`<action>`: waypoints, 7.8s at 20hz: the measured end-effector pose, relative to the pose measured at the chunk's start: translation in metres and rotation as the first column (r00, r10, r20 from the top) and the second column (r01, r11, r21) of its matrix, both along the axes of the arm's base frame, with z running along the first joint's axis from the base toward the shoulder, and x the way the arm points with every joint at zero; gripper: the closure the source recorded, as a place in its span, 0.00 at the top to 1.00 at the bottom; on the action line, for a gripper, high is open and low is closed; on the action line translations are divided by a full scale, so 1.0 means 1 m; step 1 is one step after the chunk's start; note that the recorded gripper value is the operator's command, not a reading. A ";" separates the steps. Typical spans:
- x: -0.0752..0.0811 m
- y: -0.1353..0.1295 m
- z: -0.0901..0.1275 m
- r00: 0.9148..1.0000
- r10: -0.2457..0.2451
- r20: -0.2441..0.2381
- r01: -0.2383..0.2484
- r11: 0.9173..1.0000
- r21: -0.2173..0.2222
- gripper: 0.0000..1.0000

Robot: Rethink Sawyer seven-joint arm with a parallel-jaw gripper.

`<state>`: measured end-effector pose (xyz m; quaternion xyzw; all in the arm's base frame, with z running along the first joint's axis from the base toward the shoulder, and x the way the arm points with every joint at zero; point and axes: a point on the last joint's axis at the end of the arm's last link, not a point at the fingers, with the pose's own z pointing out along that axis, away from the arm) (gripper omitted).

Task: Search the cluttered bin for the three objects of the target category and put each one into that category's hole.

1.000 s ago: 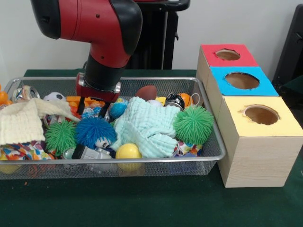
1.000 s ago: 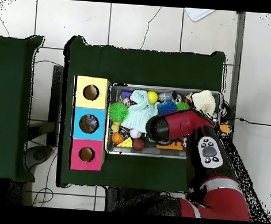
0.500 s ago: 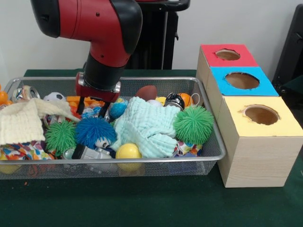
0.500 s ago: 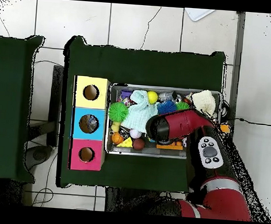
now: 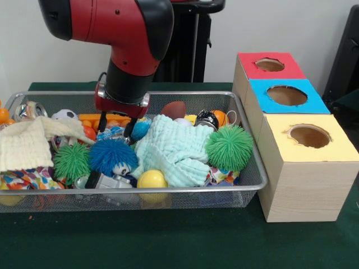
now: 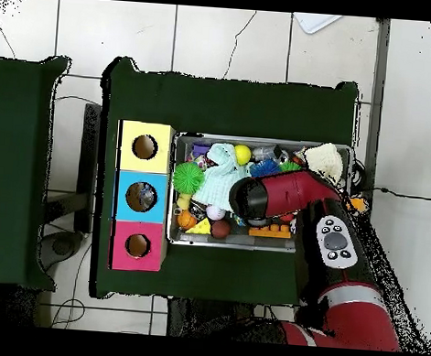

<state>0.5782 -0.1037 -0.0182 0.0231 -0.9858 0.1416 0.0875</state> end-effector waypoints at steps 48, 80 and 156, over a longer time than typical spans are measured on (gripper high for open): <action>0.012 0.023 -0.028 0.990 -0.012 -0.139 0.007 0.999 -0.037 1.00; 0.012 0.013 -0.001 0.975 -0.151 -0.162 0.163 0.985 0.065 1.00; -0.009 -0.012 0.002 0.930 -0.066 -0.362 -0.007 0.980 -0.197 0.00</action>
